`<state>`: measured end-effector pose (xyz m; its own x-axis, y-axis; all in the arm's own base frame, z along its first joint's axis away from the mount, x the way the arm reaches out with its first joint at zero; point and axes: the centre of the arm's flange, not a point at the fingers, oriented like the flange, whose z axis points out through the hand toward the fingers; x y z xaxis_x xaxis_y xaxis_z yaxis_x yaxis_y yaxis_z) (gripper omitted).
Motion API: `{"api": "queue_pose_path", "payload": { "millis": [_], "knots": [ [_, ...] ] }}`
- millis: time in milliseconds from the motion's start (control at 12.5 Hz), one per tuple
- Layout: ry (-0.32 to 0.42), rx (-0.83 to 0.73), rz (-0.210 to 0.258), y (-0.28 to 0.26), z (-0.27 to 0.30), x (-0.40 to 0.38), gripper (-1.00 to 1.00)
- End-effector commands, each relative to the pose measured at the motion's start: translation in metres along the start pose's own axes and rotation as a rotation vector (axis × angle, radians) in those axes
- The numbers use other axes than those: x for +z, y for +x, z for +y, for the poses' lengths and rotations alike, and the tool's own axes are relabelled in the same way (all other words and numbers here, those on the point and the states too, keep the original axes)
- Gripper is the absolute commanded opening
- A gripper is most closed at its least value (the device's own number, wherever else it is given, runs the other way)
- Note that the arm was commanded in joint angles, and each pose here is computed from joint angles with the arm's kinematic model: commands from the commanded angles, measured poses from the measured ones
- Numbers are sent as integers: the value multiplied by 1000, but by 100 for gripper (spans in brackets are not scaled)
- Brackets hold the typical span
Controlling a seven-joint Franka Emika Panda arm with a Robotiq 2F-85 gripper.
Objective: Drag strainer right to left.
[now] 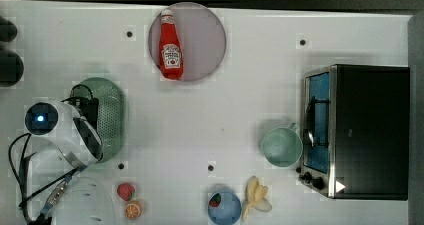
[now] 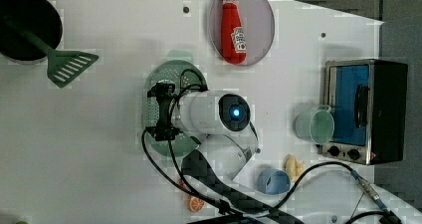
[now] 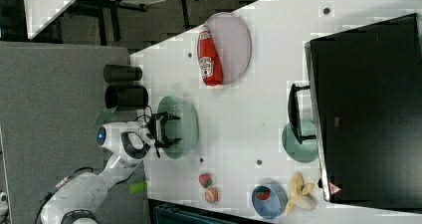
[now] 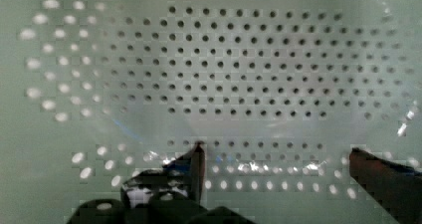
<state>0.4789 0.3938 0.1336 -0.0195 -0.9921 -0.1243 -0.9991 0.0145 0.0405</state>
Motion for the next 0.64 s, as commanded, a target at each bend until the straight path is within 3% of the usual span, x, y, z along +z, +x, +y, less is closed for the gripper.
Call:
{"api": "queue_pose_path", "payload": {
  "millis": [80,640],
  "knots": [
    [11,-62,18,-11,-3,-50,100],
    [-50,-441,136,67,-31,-247,100]
  ]
}}
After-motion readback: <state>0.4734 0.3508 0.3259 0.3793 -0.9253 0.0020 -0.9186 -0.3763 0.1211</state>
